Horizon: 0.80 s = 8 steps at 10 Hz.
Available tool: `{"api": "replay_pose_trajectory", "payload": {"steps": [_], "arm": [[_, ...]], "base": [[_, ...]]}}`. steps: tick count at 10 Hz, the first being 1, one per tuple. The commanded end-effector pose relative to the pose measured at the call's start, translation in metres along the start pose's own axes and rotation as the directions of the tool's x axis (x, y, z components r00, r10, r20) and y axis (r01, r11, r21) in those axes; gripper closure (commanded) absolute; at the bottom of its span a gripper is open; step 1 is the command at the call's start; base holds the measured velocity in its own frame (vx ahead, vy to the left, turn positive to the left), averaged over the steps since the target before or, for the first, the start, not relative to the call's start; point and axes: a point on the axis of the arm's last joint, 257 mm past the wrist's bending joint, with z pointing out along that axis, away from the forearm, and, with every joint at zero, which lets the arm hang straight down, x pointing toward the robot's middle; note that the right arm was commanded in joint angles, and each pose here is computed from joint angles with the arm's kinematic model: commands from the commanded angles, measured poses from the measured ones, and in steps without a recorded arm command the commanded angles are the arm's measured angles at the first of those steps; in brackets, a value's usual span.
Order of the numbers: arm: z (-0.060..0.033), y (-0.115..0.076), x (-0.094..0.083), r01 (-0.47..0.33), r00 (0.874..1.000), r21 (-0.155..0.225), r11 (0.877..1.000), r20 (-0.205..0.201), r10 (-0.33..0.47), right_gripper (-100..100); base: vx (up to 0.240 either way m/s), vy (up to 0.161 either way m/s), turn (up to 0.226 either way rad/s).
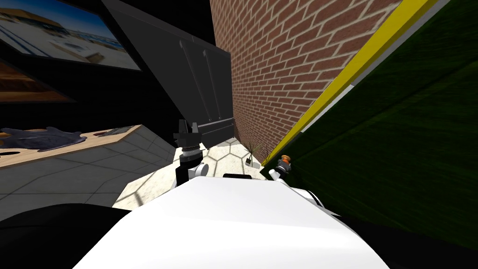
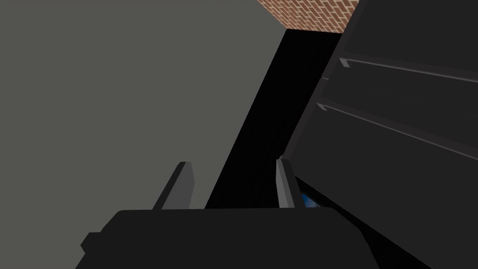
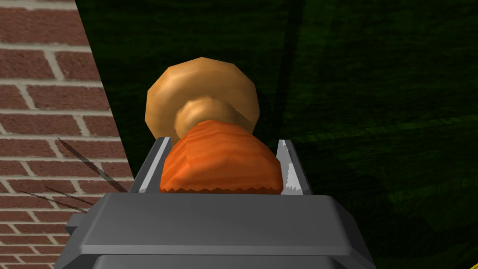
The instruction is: Pull the door open
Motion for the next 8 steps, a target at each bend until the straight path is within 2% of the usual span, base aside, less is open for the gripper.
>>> {"api": "replay_pose_trajectory", "payload": {"steps": [1,8], "arm": [[0.0001,-0.0007,0.0016,-0.003,1.0,0.002,1.0,-0.004,0.003,100],[0.0006,-0.0023,0.003,-0.004,1.0,0.027,1.0,-0.01,0.004,100]], "base": [[-0.109,0.164,-0.045],[-0.157,0.123,-0.031]]}}
